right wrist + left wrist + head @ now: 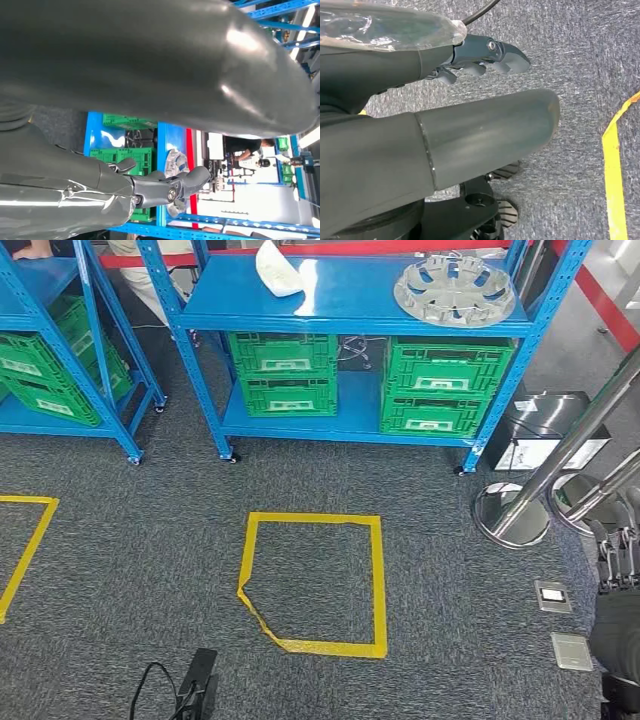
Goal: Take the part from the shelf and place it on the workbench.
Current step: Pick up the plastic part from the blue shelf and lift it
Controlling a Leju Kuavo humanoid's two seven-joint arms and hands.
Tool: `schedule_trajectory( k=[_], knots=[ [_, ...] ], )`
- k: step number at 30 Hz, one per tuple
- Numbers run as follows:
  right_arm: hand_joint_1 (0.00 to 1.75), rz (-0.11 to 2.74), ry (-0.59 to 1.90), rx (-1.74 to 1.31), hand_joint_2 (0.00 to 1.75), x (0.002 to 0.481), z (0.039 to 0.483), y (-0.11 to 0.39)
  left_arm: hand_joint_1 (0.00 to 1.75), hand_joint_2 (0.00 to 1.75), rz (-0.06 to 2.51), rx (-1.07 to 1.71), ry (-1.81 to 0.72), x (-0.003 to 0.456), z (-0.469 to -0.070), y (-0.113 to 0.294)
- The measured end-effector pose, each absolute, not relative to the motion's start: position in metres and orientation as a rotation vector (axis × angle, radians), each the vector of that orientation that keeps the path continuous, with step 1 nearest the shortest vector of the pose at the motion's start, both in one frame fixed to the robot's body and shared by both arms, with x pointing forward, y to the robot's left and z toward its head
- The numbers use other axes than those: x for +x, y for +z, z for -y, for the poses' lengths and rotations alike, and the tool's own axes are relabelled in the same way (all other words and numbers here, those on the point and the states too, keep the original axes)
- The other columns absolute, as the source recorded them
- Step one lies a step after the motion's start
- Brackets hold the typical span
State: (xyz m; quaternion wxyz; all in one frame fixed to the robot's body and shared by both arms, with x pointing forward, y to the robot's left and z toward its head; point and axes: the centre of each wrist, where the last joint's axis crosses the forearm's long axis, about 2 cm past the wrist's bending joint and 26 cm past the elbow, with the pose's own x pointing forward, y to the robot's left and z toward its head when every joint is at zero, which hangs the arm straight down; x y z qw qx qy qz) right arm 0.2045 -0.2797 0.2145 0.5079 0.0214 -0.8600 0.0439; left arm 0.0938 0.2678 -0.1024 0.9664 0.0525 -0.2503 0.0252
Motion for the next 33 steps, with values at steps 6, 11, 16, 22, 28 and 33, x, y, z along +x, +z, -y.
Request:
schedule_trajectory(
  k=[6, 11, 16, 22, 28, 33],
  knots=[
    [0.00, 2.054, 0.148, -0.019, 0.00, 0.212, 0.276, 0.220, 0.00, 0.00, 0.490, 0.102, 0.078, 0.087, -0.270, -0.104],
    [0.00, 2.050, 0.143, -0.083, 0.00, 0.216, 0.279, 0.221, 0.00, 0.00, 0.486, 0.100, 0.084, 0.086, -0.269, -0.104],
    [0.00, 2.065, 0.138, -0.085, 0.00, 0.218, 0.280, 0.220, 0.00, 0.00, 0.499, 0.094, 0.084, 0.091, -0.268, -0.103],
    [0.00, 2.067, 0.140, -0.078, 0.00, 0.222, 0.278, 0.221, 0.00, 0.00, 0.500, 0.087, 0.089, 0.092, -0.267, -0.103],
    [0.00, 2.074, 0.137, -0.067, 0.00, 0.228, 0.276, 0.222, 0.00, 0.00, 0.494, 0.087, 0.096, 0.091, -0.267, -0.103],
    [0.00, 2.079, 0.136, -0.052, 0.00, 0.234, 0.274, 0.222, 0.00, 0.00, 0.489, 0.088, 0.103, 0.088, -0.267, -0.104]
  ],
)
